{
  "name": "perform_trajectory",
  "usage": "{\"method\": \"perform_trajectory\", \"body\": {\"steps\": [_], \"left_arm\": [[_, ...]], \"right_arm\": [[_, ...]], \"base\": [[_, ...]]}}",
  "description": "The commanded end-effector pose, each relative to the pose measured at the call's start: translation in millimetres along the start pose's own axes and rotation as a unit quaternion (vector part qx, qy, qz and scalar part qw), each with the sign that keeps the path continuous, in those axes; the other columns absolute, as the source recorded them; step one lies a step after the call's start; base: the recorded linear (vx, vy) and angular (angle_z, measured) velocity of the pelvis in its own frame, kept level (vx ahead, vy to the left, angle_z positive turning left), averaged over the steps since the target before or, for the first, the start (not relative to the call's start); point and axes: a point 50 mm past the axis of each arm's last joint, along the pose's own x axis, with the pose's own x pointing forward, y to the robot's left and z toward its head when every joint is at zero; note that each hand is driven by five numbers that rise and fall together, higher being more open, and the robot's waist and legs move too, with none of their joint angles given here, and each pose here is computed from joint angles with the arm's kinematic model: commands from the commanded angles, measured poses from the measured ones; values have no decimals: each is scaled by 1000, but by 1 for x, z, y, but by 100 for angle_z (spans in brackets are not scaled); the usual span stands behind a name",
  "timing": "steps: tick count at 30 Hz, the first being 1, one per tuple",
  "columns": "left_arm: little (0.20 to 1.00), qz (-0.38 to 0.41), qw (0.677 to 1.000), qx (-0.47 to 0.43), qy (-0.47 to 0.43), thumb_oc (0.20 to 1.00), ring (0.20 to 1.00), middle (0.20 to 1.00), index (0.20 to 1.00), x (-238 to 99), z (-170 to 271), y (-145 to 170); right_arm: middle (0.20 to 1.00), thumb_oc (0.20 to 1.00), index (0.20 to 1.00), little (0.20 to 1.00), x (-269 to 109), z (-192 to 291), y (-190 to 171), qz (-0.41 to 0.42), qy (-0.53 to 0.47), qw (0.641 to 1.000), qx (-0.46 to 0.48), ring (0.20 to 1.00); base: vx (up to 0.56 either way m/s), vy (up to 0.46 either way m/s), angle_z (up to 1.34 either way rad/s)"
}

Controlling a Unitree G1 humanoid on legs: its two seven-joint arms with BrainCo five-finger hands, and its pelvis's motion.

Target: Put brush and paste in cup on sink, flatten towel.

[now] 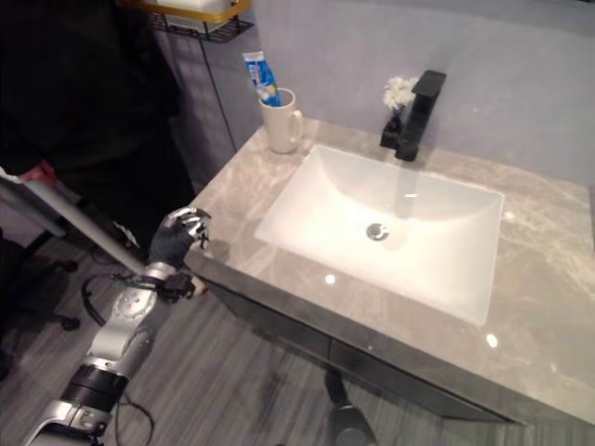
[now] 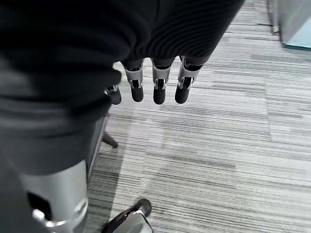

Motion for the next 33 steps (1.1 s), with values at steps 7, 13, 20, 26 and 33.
{"method": "perform_trajectory", "body": {"steps": [7, 13, 20, 26, 33], "left_arm": [[200, 28, 999, 16, -43, 200, 200, 200, 200, 4, 19, 19], [200, 36, 998, 18, -49, 200, 200, 200, 200, -2, 23, 25], [200, 52, 997, 36, -50, 200, 200, 200, 200, -14, 26, 39], [200, 34, 998, 22, -52, 200, 200, 200, 200, -8, 25, 28], [200, 27, 998, 5, -54, 200, 200, 200, 200, -4, 24, 19]], "right_arm": [[1000, 1000, 1000, 1000, -2, -23, -5, -11, 48, 999, -7, 1000], [1000, 1000, 1000, 1000, -1, -22, -5, -11, 50, 999, -8, 1000], [1000, 1000, 1000, 1000, -1, -19, -2, -1, 39, 999, -18, 1000], [1000, 1000, 1000, 1000, -2, -24, -7, -6, 47, 999, -14, 1000], [1000, 1000, 1000, 1000, -1, -19, -13, -11, 39, 999, -30, 1000]], "base": [[-15, 88, -6], [-24, 59, -21], [4, 33, -63], [76, -10, 12], [94, -52, 4]]}}
